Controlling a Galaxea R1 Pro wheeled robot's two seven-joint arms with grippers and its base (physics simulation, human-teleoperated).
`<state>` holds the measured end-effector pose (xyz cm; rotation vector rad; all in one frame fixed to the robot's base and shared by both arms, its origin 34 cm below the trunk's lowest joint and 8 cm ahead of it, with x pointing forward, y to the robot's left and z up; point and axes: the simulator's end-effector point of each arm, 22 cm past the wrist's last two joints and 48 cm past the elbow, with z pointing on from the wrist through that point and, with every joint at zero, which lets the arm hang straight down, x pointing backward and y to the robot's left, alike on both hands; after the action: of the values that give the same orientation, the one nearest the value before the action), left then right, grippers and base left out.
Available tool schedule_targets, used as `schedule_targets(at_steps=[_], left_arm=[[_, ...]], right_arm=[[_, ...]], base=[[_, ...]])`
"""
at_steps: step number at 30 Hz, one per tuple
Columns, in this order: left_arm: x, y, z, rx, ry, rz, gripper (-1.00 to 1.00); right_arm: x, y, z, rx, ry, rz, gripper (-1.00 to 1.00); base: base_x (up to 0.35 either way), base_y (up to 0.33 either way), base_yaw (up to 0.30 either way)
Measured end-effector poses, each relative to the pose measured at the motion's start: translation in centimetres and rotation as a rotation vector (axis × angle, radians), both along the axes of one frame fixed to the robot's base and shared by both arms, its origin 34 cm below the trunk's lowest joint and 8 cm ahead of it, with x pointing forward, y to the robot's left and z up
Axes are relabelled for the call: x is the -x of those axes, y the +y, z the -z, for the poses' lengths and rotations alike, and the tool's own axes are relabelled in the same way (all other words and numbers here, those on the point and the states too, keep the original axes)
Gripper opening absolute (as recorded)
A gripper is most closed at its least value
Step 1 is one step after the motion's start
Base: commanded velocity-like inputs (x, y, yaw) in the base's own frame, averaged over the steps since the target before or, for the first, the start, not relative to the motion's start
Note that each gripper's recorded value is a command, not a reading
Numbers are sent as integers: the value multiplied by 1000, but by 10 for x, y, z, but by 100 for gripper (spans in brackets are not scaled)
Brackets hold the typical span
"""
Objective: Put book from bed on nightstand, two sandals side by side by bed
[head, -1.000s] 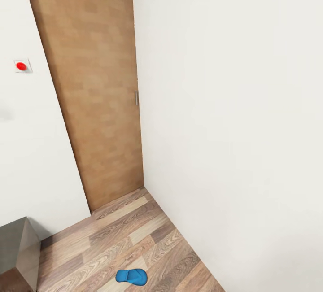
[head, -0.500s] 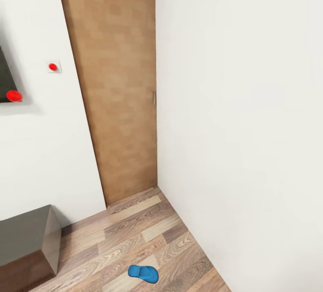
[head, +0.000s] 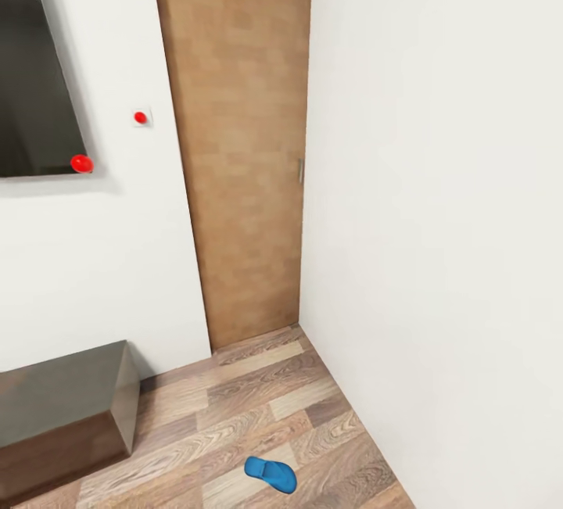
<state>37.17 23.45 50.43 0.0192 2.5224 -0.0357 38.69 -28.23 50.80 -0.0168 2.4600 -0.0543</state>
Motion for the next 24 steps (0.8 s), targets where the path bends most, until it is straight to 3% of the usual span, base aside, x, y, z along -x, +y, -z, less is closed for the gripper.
schedule_targets(at_steps=[24], left_arm=[[0,0,0,0,-3,0,100]], right_arm=[[0,0,0,0,0,0,100]], base=[[0,0,251]])
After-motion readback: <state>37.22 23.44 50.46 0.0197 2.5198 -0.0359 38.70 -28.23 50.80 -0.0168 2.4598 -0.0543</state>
